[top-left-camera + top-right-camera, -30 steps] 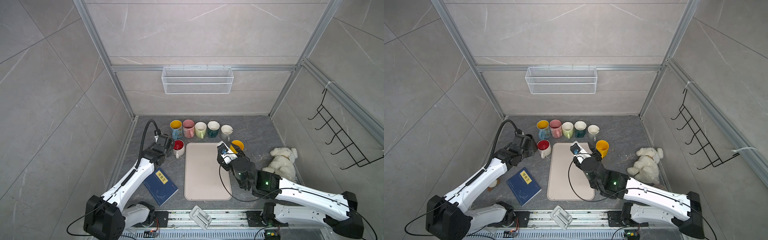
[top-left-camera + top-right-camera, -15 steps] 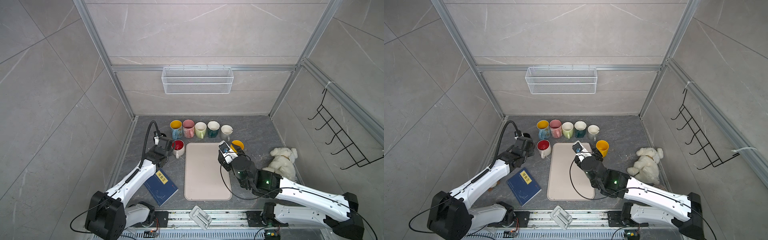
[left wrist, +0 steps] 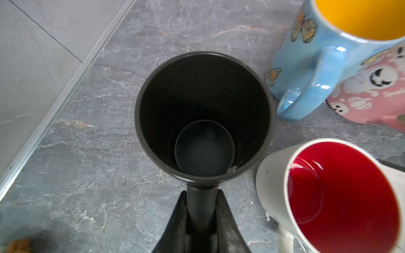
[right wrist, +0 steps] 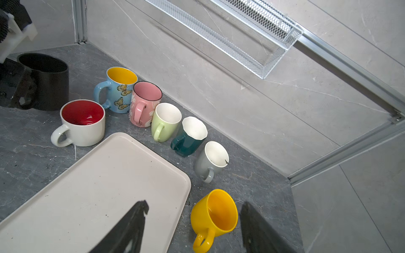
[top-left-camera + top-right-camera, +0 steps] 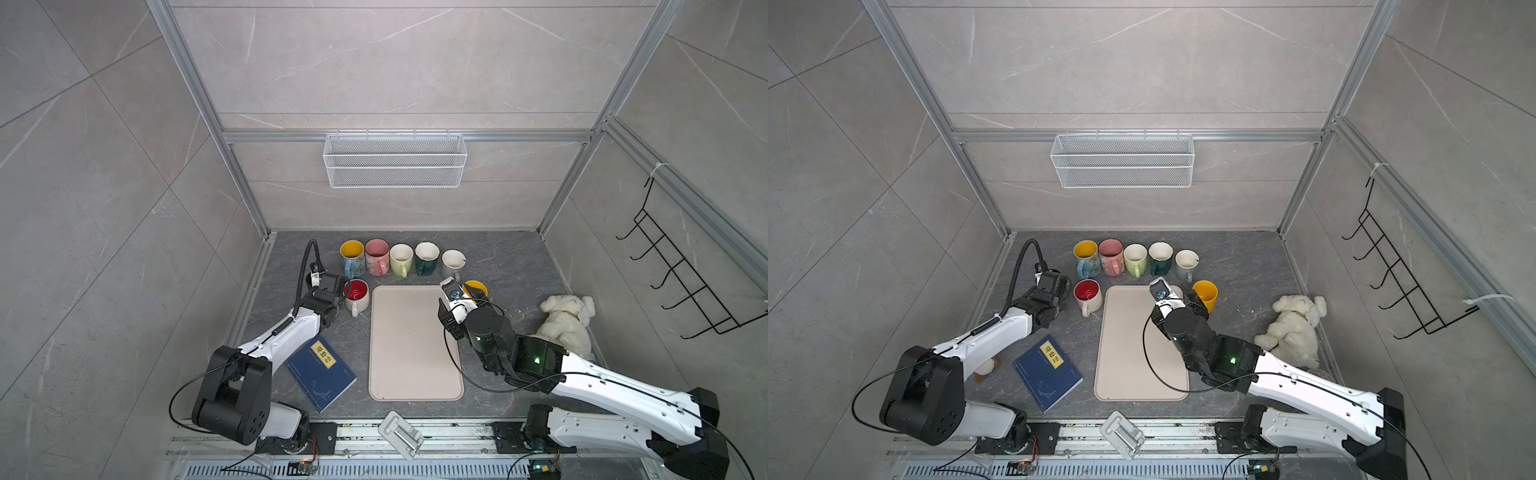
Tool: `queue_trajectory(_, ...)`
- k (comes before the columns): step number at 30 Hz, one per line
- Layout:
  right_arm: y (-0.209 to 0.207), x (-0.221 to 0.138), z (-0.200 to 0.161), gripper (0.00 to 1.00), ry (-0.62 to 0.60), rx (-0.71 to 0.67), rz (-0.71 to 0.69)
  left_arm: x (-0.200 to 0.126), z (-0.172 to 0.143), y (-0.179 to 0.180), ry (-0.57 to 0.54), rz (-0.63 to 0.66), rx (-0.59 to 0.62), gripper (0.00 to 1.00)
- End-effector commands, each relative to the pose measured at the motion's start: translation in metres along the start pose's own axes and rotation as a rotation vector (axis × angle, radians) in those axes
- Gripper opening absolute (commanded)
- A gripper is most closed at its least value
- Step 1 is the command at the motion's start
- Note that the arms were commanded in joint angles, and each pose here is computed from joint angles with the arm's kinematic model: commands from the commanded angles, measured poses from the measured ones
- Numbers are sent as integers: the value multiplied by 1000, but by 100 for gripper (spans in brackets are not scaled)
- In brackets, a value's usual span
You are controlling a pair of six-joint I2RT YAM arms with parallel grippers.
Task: Turn the mug right side up
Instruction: Place the mug at the middle-left of the table.
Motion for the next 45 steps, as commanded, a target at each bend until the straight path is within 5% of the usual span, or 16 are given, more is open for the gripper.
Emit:
queue_trajectory(1,-7,-3,7,71,-10,56,11,2,24,-18,-86,-68,-64,0)
queue_trajectory(13,-9,-1,3,72,1,74,10,24,-5,-15,-5,-32,-63,0)
queue_trajectory(26,-4,3,2,72,8,76,22,21,-19,-1,30,3,-64,38)
queue_trajectory(35,-14,11,-4,79,66,128,19,-9,-4,8,-8,-21,-107,49)
queue_trajectory(37,-23,18,-11,99,121,162,15,-24,8,8,-38,-47,-113,58)
queue_trajectory(39,-33,29,-22,99,189,202,17,-39,21,5,-65,-87,-101,61)
queue_trajectory(41,-42,38,-32,99,240,211,-5,-55,36,1,-92,-123,-66,97)
queue_trajectory(45,-63,60,-56,99,342,274,-29,-75,60,1,-159,-129,9,99)
Point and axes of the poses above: each gripper's point midway between its finger pads, its own x axis out along the fingers, its own y axis along the line the jaws close on, z = x × y, the point moved 1 cm from there along -x, back along the fingers, and after that the axes turned 11 degrees about -x, right-handed, at the moved point
